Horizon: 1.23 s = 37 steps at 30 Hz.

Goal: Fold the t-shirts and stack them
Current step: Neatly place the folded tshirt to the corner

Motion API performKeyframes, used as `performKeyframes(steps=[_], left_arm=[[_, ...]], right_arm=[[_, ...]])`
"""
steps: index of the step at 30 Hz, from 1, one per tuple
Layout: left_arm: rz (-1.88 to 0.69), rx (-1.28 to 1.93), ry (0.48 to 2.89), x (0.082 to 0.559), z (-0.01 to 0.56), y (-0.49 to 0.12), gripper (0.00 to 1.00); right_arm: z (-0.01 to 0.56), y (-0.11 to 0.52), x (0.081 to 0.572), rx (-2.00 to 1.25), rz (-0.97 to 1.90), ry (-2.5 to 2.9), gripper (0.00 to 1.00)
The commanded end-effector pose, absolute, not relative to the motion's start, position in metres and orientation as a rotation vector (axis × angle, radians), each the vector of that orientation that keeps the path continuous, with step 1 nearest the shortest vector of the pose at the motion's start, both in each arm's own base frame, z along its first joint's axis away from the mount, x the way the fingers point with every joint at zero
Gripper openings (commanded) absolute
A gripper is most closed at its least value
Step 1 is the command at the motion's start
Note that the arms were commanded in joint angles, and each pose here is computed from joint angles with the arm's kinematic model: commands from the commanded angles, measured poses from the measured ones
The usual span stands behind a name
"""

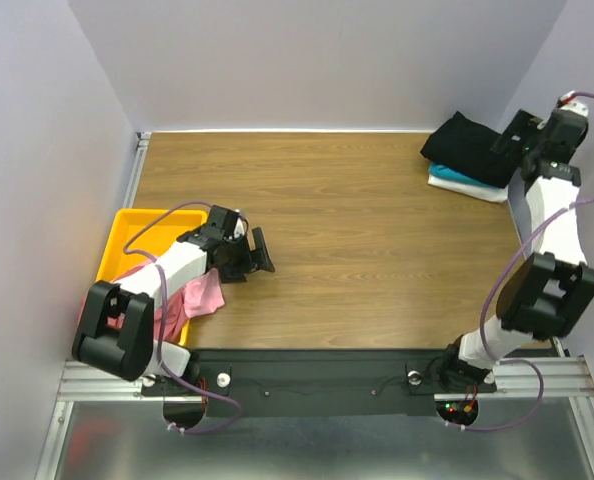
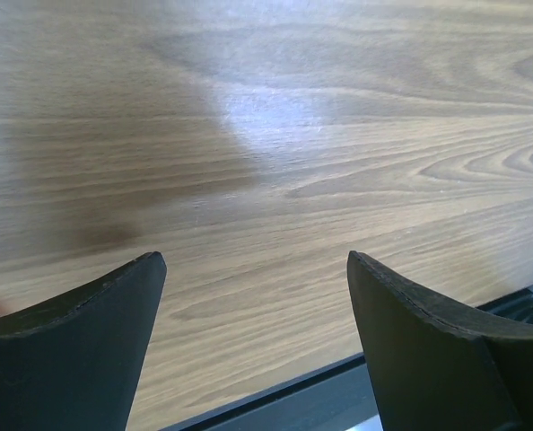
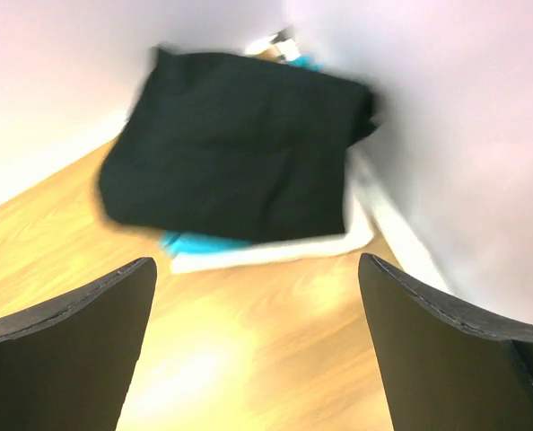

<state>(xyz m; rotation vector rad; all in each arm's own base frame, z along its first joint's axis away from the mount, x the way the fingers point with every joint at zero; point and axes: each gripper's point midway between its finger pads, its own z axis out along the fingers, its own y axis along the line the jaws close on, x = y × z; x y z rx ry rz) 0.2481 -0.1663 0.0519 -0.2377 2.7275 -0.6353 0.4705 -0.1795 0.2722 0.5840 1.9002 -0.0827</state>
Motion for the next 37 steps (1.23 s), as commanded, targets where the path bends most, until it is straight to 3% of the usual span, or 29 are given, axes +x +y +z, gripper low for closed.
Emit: performKeyframes(steps=[1,9,16,37], left_arm=[[-0.61,-0.201,2.589,0.27,0.089,-0.165,0.95],[-0.679,-0.223,2.379,0.293,0.141,-0.17,0.95],[-0.726,-0.214,2.271,0.297,0.164,-0.172,0.95],[-0.681,-0.193,2.194,0.298,0.18,-0.162,0.95]], right_arm=[[0.29,-0.099,0.462,0.406,0.039,1.883,1.0],[0.22,0.089,0.385,0.236,0.416,2.103,1.0],[0.142,0.185,0.309,0.015,0.48,2.342,1.0],[0.143,0.194,0.302,0.025,0.465,2.336,1.0]])
